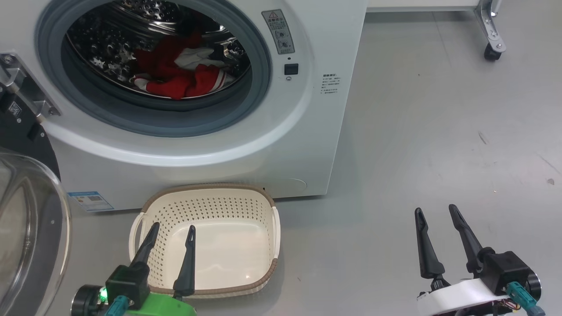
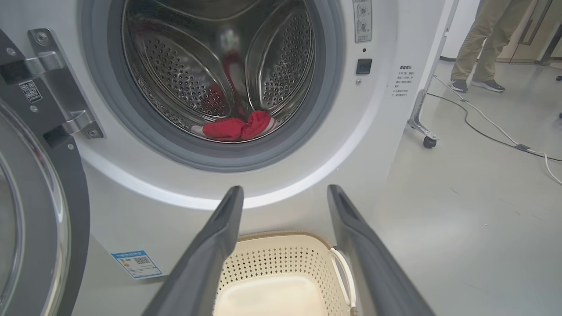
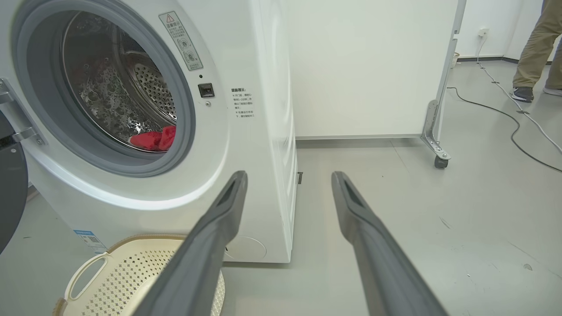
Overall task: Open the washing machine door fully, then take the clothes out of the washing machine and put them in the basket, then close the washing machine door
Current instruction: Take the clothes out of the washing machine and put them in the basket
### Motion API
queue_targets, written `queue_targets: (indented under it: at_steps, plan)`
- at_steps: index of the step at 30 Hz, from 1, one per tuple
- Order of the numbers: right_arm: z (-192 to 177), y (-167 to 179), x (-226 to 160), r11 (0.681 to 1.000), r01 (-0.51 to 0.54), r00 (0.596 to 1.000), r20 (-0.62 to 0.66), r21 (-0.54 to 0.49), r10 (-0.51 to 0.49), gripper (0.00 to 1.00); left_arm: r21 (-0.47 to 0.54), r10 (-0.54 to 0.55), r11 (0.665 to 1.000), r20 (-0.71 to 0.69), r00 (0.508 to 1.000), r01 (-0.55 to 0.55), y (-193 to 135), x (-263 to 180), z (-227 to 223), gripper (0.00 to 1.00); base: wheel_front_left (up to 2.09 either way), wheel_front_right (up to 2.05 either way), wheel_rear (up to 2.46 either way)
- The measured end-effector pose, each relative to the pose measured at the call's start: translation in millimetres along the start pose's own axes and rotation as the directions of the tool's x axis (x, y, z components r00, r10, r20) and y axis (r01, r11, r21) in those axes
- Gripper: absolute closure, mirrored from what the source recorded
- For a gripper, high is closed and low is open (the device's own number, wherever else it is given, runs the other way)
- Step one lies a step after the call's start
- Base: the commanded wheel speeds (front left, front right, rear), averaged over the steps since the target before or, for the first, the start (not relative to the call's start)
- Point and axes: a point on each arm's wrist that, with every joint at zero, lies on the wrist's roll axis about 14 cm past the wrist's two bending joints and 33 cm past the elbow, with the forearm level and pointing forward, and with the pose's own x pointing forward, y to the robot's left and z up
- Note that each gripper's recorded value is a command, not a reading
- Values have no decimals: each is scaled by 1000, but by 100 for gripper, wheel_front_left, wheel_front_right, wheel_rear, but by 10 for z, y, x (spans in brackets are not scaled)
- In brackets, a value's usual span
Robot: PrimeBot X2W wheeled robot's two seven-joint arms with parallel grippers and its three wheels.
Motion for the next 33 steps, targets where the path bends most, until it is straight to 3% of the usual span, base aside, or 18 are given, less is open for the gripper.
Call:
queue_targets:
  at_steps: [16, 25, 33]
  plan:
    - [-213, -11, 243, 1000, -4, 998, -61, 1, 4, 0, -51, -77, 996, -140, 987, 71, -130, 569, -350, 0, 0, 0, 0]
    - [-324, -27, 395, 1000, 5, 996, -86, 31, -2, 0, -129, -144, 985, -208, 968, 119, -211, 1155, -457, 0, 0, 0, 0]
    - [-365, -120, 568, 997, 36, 996, -86, 69, -30, 0, -133, -180, 979, -220, 959, 153, -77, 1809, -334, 0, 0, 0, 0]
